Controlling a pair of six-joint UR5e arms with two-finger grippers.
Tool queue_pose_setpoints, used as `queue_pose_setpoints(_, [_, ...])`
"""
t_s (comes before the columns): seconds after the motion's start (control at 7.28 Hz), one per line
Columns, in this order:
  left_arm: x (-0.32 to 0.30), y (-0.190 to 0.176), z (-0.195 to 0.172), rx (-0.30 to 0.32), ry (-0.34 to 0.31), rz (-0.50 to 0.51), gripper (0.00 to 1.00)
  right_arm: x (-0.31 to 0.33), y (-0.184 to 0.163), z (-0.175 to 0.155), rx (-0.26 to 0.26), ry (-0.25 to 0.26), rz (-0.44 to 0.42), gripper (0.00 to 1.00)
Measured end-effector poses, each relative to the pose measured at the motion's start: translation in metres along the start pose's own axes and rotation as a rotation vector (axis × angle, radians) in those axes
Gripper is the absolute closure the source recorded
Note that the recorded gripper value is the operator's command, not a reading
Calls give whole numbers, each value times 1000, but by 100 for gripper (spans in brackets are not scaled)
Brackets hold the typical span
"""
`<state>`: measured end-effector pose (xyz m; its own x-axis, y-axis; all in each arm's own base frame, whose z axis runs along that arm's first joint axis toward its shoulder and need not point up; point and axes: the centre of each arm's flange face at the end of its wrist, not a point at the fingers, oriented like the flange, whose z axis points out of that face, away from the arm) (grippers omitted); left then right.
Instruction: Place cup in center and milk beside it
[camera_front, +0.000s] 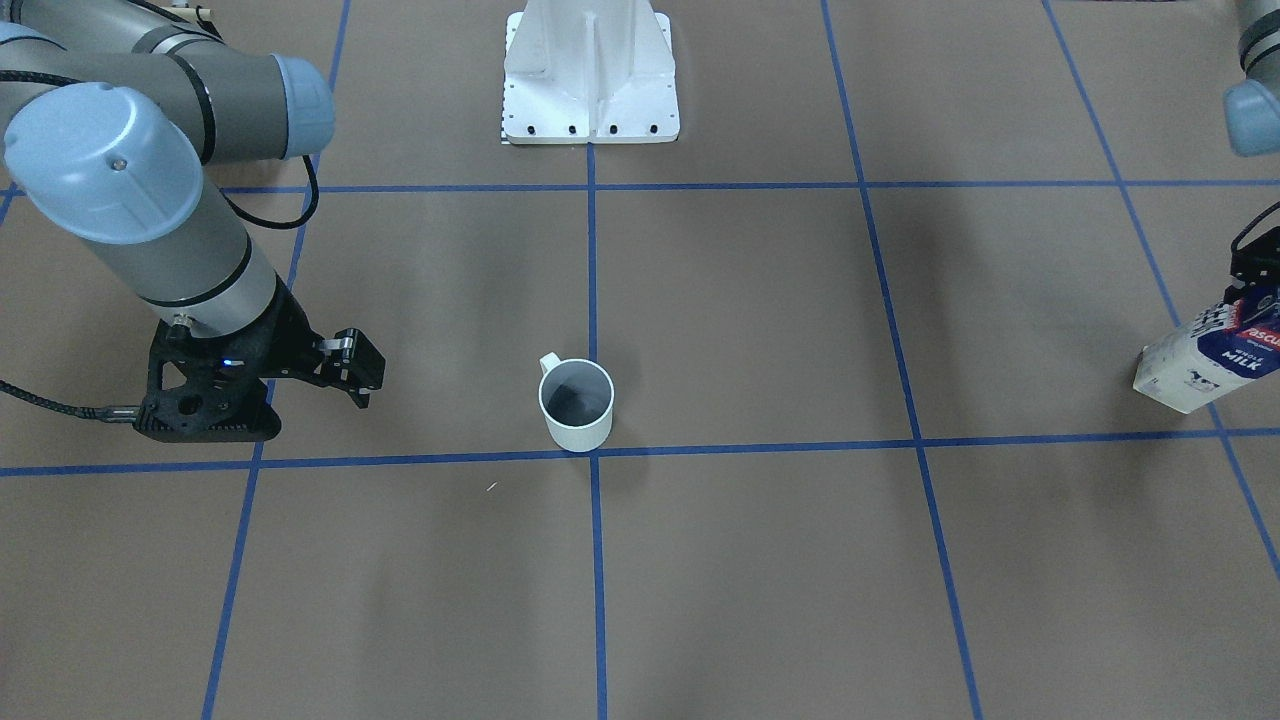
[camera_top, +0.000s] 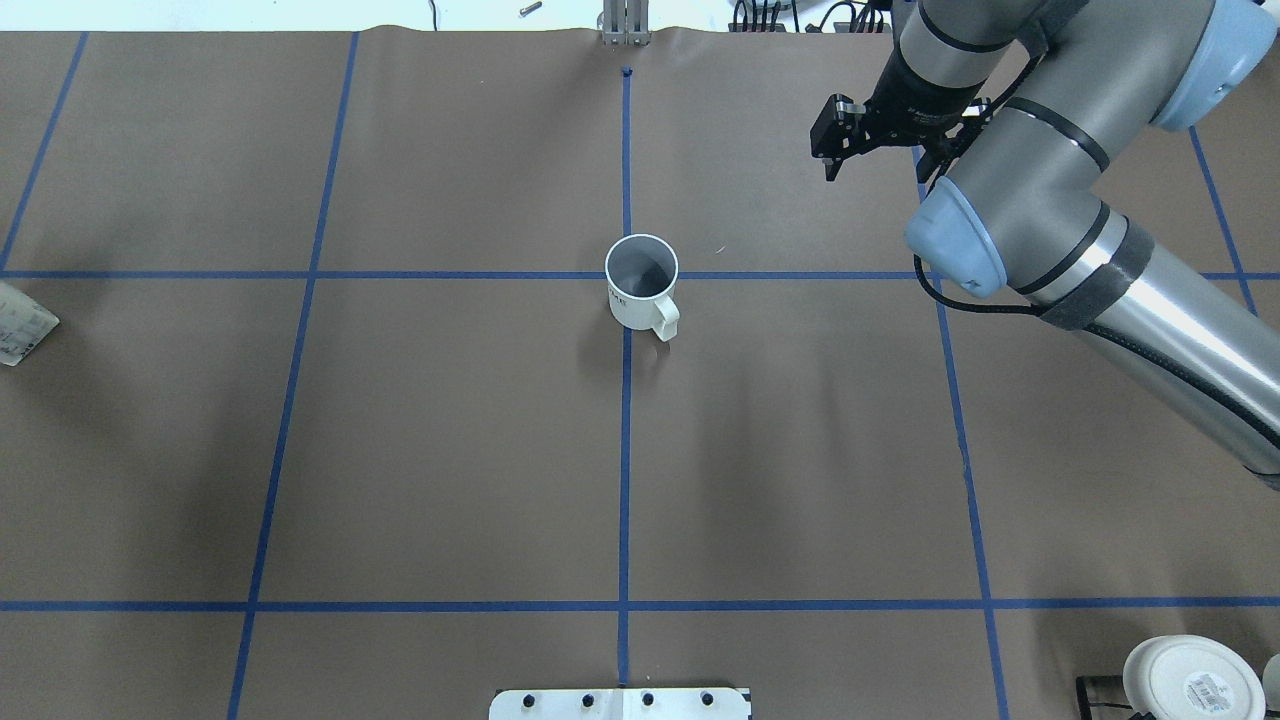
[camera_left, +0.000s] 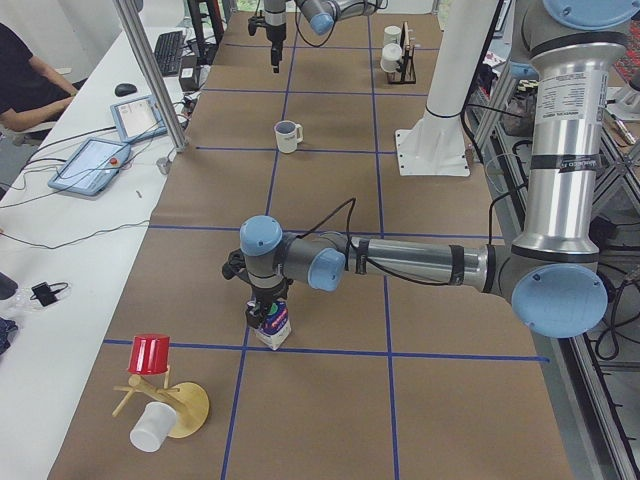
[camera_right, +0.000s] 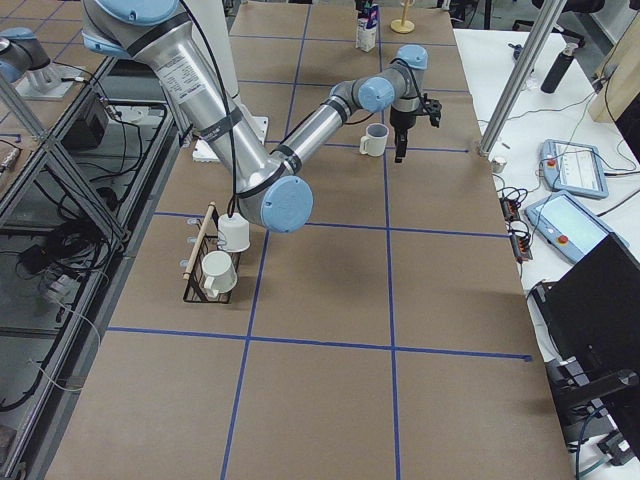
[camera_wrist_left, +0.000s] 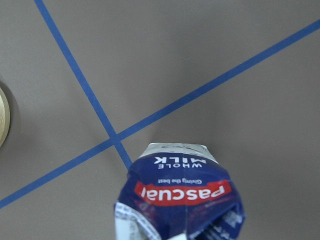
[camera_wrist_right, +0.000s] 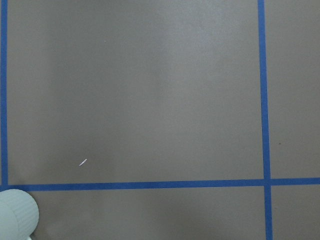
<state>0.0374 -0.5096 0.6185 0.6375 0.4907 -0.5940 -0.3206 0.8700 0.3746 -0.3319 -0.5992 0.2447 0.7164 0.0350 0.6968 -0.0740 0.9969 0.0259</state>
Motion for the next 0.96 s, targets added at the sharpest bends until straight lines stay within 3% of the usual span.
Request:
queue_pose_setpoints(0.14, [3, -2, -1, 6, 25, -1, 40, 1, 0, -1, 1, 0, 1, 0])
queue_pose_setpoints(0.27, [4, -5, -2, 10, 35, -1, 75, 2, 0, 0, 0, 1, 2, 0])
queue_pose_setpoints(0.41, [5, -8, -3, 12, 38, 0, 100, 3, 0, 1, -1, 2, 3, 0])
queue_pose_setpoints(0.96, [20, -24, -19, 24, 74, 2, 100, 4, 2, 2, -4, 2, 5, 0])
